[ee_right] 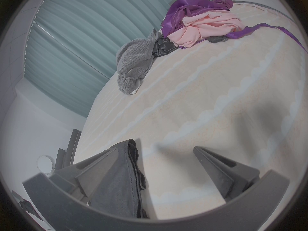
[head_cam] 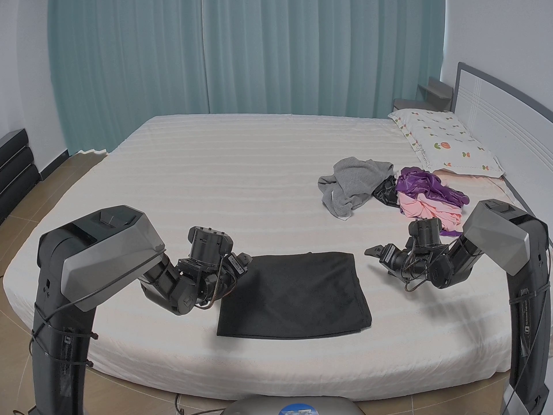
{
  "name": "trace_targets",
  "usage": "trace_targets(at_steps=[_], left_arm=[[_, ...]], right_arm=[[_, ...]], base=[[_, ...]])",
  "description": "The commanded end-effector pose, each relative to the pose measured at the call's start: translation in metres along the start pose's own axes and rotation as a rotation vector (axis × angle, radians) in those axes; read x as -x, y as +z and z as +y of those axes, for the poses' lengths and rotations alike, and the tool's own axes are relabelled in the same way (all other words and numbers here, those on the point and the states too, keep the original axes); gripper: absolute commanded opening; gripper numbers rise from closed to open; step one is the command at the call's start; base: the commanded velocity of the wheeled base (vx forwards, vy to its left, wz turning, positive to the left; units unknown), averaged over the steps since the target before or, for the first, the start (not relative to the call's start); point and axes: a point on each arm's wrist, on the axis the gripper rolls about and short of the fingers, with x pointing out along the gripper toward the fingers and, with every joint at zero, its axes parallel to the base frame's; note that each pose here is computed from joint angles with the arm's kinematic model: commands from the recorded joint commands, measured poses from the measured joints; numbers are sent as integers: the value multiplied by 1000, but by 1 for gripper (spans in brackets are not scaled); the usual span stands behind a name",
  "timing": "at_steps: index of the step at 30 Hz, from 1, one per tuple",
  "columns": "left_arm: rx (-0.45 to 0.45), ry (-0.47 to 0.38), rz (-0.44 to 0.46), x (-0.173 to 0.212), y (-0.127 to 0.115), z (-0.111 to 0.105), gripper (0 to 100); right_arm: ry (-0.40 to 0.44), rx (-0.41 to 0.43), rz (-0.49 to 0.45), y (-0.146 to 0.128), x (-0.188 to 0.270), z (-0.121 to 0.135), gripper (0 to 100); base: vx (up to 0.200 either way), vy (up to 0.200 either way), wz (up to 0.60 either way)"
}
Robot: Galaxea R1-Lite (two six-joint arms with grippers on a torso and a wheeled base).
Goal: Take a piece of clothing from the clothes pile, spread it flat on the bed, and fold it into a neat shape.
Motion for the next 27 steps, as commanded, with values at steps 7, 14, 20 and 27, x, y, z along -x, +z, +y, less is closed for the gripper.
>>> trace_targets(at_steps=[7, 14, 20, 27], left_arm=[[-5, 19, 3, -9, -2, 8, 100], [-16, 31, 18, -19, -11, 10, 100], [-17, 28, 17, -20, -11, 9, 100], [-15, 27, 14, -20, -11, 9, 0]], right_arm=[[-4, -1, 5, -1, 0, -1, 100], [-5, 0, 6, -1, 0, -1, 100], [-7, 1, 8, -1, -1, -2, 100], [-6, 1, 7, -1, 0, -1, 100]], base=[[0, 0, 0], [0, 0, 0], [0, 0, 0], [0, 0, 0]])
